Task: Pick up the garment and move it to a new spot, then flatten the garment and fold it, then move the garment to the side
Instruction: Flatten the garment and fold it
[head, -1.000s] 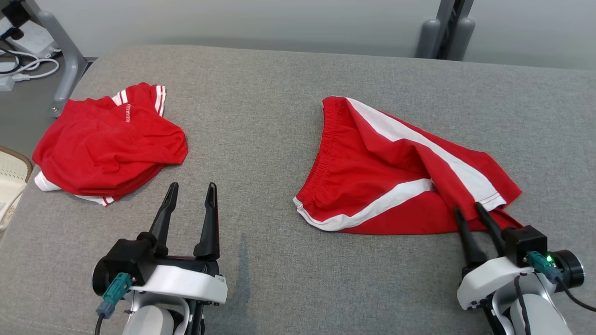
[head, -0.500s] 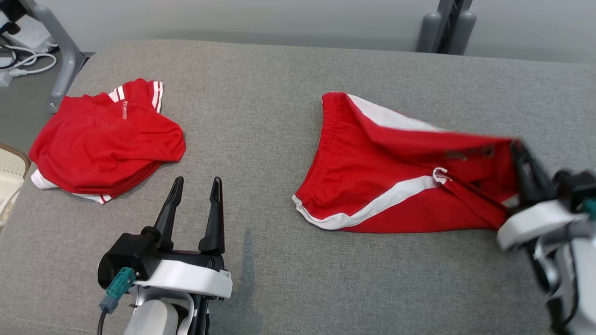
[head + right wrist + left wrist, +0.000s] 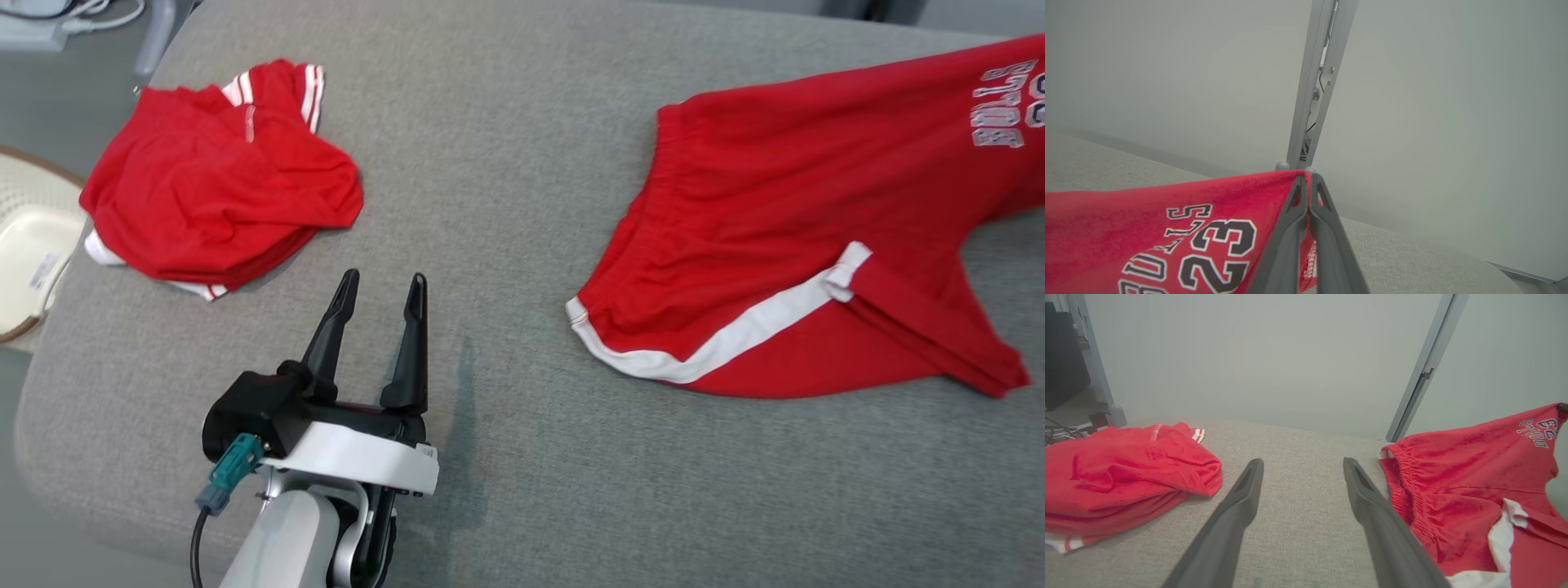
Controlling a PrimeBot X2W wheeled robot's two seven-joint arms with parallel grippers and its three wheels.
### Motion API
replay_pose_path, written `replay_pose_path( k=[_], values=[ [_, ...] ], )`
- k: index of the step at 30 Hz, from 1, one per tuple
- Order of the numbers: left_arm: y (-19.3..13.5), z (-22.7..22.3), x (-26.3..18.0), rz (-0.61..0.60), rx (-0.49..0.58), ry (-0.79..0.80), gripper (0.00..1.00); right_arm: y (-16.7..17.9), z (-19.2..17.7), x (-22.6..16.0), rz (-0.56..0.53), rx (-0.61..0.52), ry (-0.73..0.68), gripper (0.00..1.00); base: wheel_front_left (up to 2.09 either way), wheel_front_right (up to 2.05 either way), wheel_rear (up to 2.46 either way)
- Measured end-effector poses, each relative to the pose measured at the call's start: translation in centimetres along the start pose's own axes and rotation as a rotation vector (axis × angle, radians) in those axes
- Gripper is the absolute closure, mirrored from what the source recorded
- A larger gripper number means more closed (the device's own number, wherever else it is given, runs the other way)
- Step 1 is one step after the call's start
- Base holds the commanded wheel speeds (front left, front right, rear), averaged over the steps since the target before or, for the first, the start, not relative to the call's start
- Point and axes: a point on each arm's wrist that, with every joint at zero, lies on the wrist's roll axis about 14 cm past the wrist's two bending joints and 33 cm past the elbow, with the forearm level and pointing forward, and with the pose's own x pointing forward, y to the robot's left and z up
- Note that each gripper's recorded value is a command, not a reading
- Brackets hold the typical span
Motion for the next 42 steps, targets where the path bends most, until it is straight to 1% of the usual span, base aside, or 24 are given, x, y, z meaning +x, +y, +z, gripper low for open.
replay_pose_path(
  k=[2, 4, 5, 6, 7, 10, 14, 17, 22, 28, 30, 31, 35, 40, 42],
  values=[
    [0.3, -0.3, 0.2, 0.009, 0.001, 0.008, 0.00, -0.3, -0.6, 1.3, 0.004, -0.021, 0.027, 1.00, 0.00, 0.00, 0.00],
    [0.7, -0.5, 0.4, 0.023, 0.001, 0.016, 0.00, -0.5, -1.2, 2.6, 0.000, -0.007, 0.050, 1.00, 0.00, 0.00, 0.00],
    [0.9, -0.7, 0.5, 0.029, 0.005, 0.022, 0.00, -0.6, -1.6, 3.1, -0.002, -0.005, 0.065, 0.91, 0.00, 0.00, 0.00],
    [1.0, -0.9, 0.6, 0.034, 0.004, 0.027, 0.00, -0.7, -2.0, 3.6, -0.004, -0.006, 0.075, 0.91, 0.00, 0.00, 0.00],
    [1.1, -1.0, 0.7, 0.038, 0.004, 0.031, 0.00, -0.9, -2.6, 4.0, -0.010, 0.002, 0.094, 0.00, 0.00, 0.00, 0.00],
    [1.5, -1.4, 0.9, 0.054, 0.008, 0.042, 0.00, -0.7, -4.4, 4.7, -0.006, -0.013, 0.146, 0.00, 0.00, 0.00, 0.00],
    [1.3, -1.3, 1.2, 0.047, 0.006, 0.039, 0.00, 0.9, -4.6, 4.8, 0.022, -0.004, 0.138, 0.00, 0.00, 0.00, 0.00],
    [0.9, -0.9, 1.3, 0.037, 0.002, 0.024, 0.00, 1.3, -3.9, 4.1, 0.030, -0.004, 0.106, 0.00, 0.00, 0.00, 0.00],
    [0.3, 0.4, 1.5, 0.016, 0.001, -0.015, 0.00, 2.3, -2.4, 2.0, 0.040, 0.039, 0.043, 0.00, 0.00, 0.00, 0.00],
    [-0.7, 1.7, 0.9, -0.013, -0.008, -0.053, 0.00, 2.1, 0.0, -1.8, 0.022, 0.096, -0.038, 0.00, 0.00, 0.00, 0.00],
    [-1.2, 1.9, 0.6, -0.026, -0.012, -0.060, 0.00, 2.0, 1.5, -3.2, 0.017, 0.113, -0.093, 0.00, 0.00, 0.00, 0.00],
    [-1.5, 2.2, 0.2, -0.038, -0.017, -0.068, 0.00, 1.8, 2.6, -4.9, 0.005, 0.131, -0.139, 0.00, 0.00, 0.00, 0.00],
    [-2.1, 2.7, -0.6, -0.057, -0.021, -0.081, 0.00, 2.4, 3.0, -8.7, -0.008, 0.159, -0.189, 0.00, 0.00, 0.00, 0.00],
    [-2.4, 3.0, -1.7, -0.067, -0.024, -0.092, 0.00, 4.2, 3.1, -13.2, -0.020, 0.192, -0.235, 0.00, 0.00, 0.00, 0.00],
    [-2.5, 3.1, -2.1, -0.072, -0.023, -0.095, 0.00, 4.7, 3.3, -14.8, -0.036, 0.223, -0.256, 0.00, 0.00, 0.00, 0.00]
  ],
)
